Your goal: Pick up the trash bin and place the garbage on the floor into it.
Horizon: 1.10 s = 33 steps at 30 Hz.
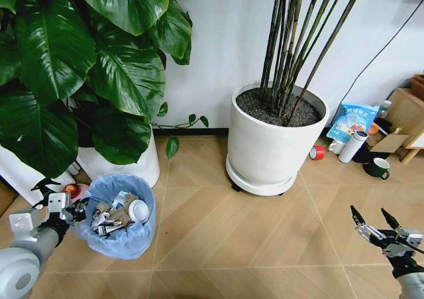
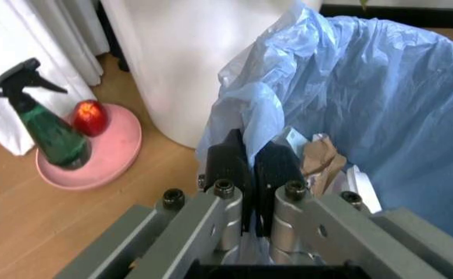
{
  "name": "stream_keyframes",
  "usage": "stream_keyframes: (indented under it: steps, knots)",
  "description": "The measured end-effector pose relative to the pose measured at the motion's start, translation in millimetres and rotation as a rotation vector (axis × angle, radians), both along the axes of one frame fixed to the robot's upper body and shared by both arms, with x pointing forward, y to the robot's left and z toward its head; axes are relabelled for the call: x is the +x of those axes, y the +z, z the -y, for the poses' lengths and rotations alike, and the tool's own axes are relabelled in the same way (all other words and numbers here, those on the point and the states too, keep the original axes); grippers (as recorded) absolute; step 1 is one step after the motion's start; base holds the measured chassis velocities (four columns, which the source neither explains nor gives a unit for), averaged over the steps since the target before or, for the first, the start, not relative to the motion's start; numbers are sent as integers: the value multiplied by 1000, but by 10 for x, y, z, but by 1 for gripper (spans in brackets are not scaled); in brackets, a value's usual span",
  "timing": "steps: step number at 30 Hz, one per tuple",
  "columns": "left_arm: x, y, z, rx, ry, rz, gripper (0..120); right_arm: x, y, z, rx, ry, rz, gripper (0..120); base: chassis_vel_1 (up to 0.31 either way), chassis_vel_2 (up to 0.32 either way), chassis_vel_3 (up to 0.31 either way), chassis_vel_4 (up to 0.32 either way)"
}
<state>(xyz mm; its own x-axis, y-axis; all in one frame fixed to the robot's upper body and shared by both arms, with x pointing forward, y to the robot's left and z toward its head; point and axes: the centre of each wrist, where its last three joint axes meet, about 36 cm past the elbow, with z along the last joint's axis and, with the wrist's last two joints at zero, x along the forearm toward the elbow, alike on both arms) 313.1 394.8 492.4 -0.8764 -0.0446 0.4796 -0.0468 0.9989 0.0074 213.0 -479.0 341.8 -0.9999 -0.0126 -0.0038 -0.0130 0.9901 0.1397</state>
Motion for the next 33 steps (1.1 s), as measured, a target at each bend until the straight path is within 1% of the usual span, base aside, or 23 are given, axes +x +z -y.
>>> stream_keyframes:
  steps: [20, 33]
  knots:
    - [128, 59, -23, -11, 3, 14, 0, 64, -4, 41, -8, 17, 1, 100, 104, -102, -105, 113]
    - [213, 69, -30, -18, 5, 18, 0, 72, -1, 59, -15, 31, 6, 100, 240, -238, -239, 247]
